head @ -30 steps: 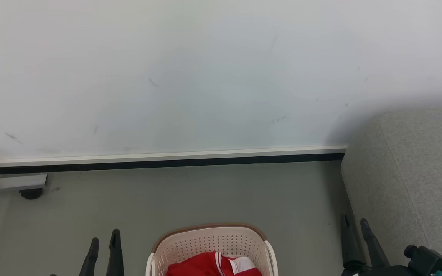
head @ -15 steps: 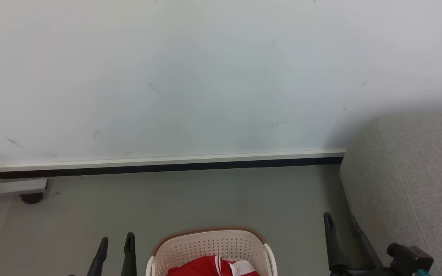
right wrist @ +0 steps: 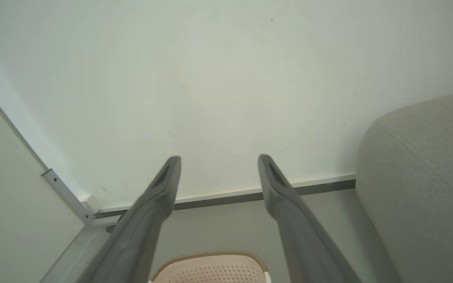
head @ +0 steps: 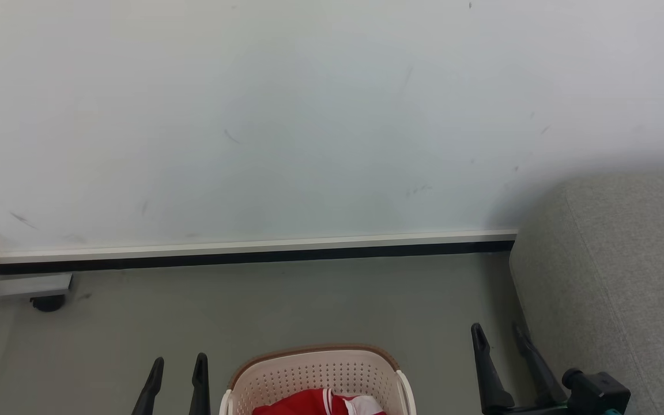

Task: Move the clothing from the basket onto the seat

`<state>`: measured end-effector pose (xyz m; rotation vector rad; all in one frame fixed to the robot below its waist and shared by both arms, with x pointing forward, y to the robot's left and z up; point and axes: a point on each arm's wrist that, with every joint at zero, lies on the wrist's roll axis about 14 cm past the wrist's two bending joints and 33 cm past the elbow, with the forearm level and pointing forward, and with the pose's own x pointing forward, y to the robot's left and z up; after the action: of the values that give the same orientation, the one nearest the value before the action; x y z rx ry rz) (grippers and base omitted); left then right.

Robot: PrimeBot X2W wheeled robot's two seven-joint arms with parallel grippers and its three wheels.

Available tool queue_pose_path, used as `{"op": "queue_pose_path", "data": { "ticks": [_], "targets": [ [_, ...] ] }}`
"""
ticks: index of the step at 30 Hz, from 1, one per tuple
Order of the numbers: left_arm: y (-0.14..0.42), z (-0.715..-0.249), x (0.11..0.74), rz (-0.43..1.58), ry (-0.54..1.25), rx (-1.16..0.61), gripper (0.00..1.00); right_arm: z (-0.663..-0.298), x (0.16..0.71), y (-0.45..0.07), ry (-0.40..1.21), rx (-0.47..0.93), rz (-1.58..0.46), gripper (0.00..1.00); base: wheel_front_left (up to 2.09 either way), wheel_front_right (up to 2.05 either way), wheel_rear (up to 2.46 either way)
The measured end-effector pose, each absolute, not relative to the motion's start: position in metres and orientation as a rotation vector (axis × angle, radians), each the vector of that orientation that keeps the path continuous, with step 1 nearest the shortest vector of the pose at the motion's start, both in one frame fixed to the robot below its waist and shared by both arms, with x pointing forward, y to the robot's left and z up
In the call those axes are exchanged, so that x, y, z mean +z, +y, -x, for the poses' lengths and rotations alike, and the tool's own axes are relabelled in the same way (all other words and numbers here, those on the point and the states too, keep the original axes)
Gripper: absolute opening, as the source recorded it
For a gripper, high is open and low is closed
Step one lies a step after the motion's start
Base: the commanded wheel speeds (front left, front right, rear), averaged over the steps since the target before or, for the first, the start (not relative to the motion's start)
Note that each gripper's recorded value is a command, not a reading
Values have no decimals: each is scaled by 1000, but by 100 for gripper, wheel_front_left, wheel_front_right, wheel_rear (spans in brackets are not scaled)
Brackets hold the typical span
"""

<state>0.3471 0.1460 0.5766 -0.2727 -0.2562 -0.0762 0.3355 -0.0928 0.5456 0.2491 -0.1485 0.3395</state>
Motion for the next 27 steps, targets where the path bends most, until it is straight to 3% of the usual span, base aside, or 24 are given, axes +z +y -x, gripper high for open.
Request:
{"op": "queue_pose_path", "data": {
  "ticks": [27],
  "targets": [
    [137, -335, 594, 78, -354, -85, 100, -325, 554, -77, -227, 381, -75, 100, 0, 0, 0]
  ]
}}
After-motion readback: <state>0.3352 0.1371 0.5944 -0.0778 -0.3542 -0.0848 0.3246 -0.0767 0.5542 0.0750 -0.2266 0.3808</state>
